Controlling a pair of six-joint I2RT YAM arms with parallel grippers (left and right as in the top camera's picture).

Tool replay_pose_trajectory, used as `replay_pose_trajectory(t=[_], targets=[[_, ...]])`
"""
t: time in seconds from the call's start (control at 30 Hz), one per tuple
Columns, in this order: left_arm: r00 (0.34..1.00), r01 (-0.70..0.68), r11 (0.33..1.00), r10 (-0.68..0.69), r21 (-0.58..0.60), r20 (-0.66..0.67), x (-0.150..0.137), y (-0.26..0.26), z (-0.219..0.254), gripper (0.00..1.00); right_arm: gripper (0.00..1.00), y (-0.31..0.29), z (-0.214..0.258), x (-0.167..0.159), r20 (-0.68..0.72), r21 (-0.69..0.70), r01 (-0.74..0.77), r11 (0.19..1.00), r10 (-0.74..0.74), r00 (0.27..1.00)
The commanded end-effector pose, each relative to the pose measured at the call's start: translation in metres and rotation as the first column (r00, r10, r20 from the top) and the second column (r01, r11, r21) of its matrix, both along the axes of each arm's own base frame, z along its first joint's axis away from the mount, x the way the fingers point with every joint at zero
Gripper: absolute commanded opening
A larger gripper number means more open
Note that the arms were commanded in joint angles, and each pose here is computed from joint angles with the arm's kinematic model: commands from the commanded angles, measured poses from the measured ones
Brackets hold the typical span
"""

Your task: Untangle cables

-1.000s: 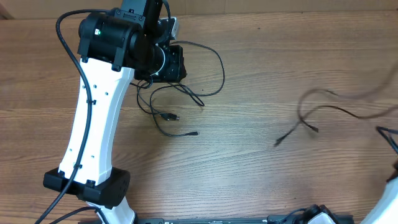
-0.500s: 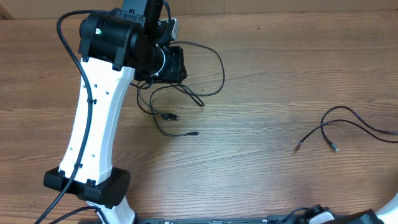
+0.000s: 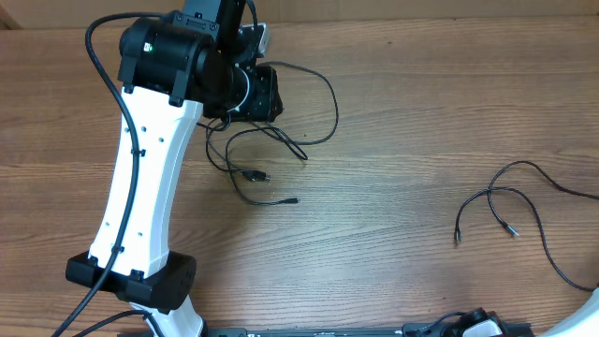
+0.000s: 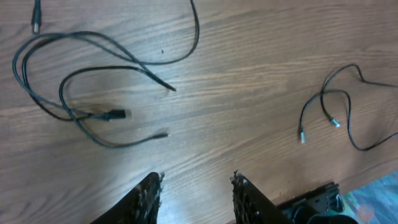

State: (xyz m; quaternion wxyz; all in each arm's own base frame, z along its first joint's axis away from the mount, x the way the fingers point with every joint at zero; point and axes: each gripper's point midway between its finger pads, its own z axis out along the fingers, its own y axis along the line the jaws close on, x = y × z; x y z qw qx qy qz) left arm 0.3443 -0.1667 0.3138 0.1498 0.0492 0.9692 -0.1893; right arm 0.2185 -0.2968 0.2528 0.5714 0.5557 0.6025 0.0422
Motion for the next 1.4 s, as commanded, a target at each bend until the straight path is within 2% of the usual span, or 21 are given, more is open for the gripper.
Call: replay_pose_trajectory(t=[0.0,0.13,0.23,0.27,0.3,0.33,0.5,0.6,0.63,0.7,0.8,0.9,1.13,1.27,1.37], targets=[[1.0,0.028,1.0,-0.028,-0.007,0.01,0.003,-0.006,-0.001,0.43,1.0,0.039,0.018,0.027,0.048,-0.062,-0.282,0.957,0.285,0.957],[0.999,0.012,1.0,-0.013,0.023,0.031,0.008,-0.001,-0.001,0.52,1.0,0.08,0.015,0.056,0.076,-0.065,-0.501,0.863,0.505,0.86],[0.999,-0.012,0.998,0.008,0.067,0.053,0.013,0.007,-0.002,0.71,1.0,0.128,0.006,0.088,0.053,-0.092,-0.687,0.72,0.693,0.719],[0.998,-0.027,0.996,0.021,0.089,0.059,0.015,0.011,-0.003,0.8,1.0,0.145,0.003,0.097,0.042,-0.106,-0.74,0.664,0.747,0.664],[0.998,-0.033,0.995,0.027,0.093,0.058,0.015,0.012,-0.004,0.94,1.0,0.166,-0.001,0.108,0.021,-0.126,-0.797,0.59,0.805,0.593],[0.998,-0.044,0.995,0.039,0.091,0.055,0.015,0.013,-0.004,1.0,1.0,0.199,-0.012,0.122,-0.009,-0.131,-0.865,0.485,0.872,0.49],[0.994,-0.089,0.987,0.08,0.137,0.074,0.021,0.029,-0.005,1.0,1.0,0.287,-0.042,0.147,-0.066,-0.107,-0.968,0.226,0.97,0.233],[0.991,-0.117,0.981,0.106,0.156,0.08,0.024,0.037,-0.005,1.0,1.0,0.33,-0.063,0.157,-0.101,-0.07,-0.989,0.129,0.986,0.135],[0.988,-0.143,0.973,0.128,0.179,0.088,0.026,0.045,-0.006,1.0,1.0,0.359,-0.076,0.163,-0.12,-0.058,-0.996,0.063,0.99,0.07],[0.967,-0.254,0.943,0.24,0.213,0.091,0.029,0.064,-0.007,1.0,1.0,0.39,-0.09,0.167,-0.134,-0.054,-0.998,-0.011,0.991,-0.003],[0.936,-0.351,0.907,0.339,0.233,0.091,0.031,0.085,-0.008,1.0,1.0,0.433,-0.105,0.168,-0.141,-0.064,-0.991,-0.118,0.984,-0.108],[0.929,-0.369,0.899,0.358,0.237,0.092,0.033,0.095,-0.008,1.0,1.0,0.467,-0.12,0.167,-0.164,-0.071,-0.981,-0.183,0.972,-0.17],[0.932,-0.363,0.893,0.347,0.265,0.107,0.035,0.106,-0.008,1.0,1.0,0.528,-0.148,0.164,-0.237,-0.116,-0.957,-0.265,0.943,-0.232],[0.932,-0.362,0.892,0.347,0.27,0.103,0.035,0.106,-0.01,1.0,1.0,0.556,-0.164,0.166,-0.294,-0.155,-0.951,-0.266,0.932,-0.212],[0.934,-0.356,0.891,0.347,0.283,0.083,0.034,0.106,-0.017,1.0,0.95,0.571,-0.171,0.165,-0.313,-0.18,-0.945,-0.272,0.927,-0.207]])
